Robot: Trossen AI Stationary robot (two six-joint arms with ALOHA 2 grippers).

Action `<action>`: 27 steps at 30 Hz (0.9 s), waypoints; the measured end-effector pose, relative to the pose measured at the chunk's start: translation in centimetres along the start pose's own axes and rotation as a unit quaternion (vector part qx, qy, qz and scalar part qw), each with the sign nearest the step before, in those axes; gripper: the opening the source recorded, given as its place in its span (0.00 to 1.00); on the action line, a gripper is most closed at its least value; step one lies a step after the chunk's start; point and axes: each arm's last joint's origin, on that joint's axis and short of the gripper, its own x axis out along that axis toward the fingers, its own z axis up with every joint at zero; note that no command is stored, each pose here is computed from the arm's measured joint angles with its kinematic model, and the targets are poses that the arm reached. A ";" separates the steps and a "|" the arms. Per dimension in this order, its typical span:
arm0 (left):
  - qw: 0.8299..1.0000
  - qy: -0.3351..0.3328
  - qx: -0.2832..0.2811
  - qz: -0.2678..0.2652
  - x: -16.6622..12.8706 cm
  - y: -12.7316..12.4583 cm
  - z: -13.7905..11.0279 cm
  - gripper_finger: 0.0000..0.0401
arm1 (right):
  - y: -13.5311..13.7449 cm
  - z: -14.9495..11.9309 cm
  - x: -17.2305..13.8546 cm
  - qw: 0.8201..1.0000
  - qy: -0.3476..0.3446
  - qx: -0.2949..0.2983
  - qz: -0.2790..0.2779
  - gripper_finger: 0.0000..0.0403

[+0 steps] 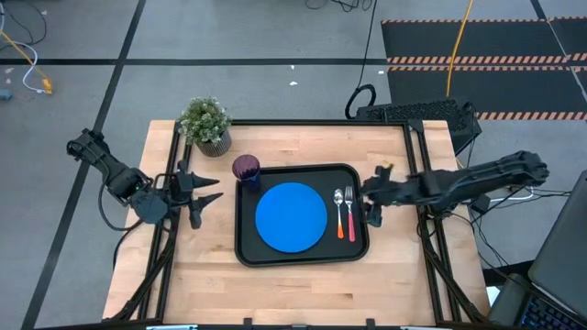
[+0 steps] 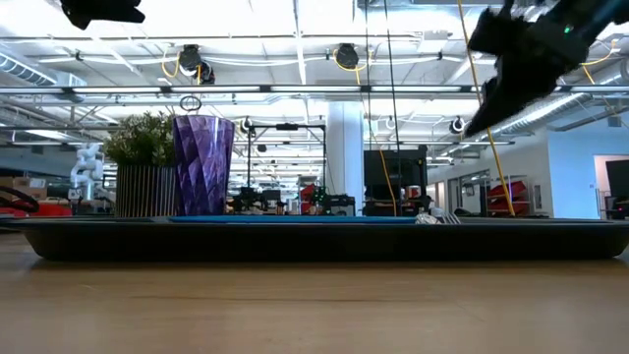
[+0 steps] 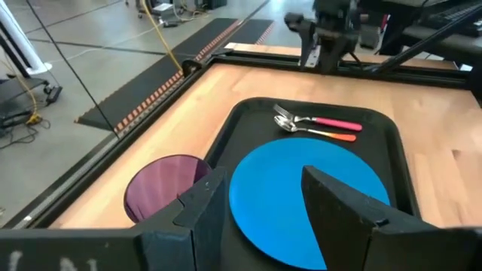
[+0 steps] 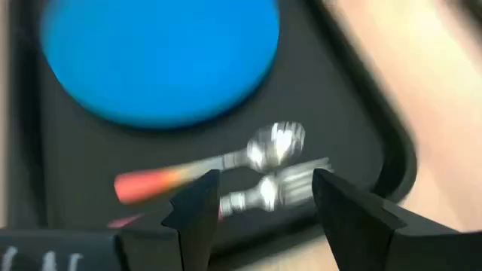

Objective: Pick and place plate/cup/fork/spoon on tray
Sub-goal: Adjust the black tray

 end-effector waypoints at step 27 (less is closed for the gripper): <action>1.000 -0.001 0.000 -0.014 -0.3 -0.1 -0.1 0.44 | 3.4 -3.3 5.4 0.915 0.399 -0.053 0.032 0.50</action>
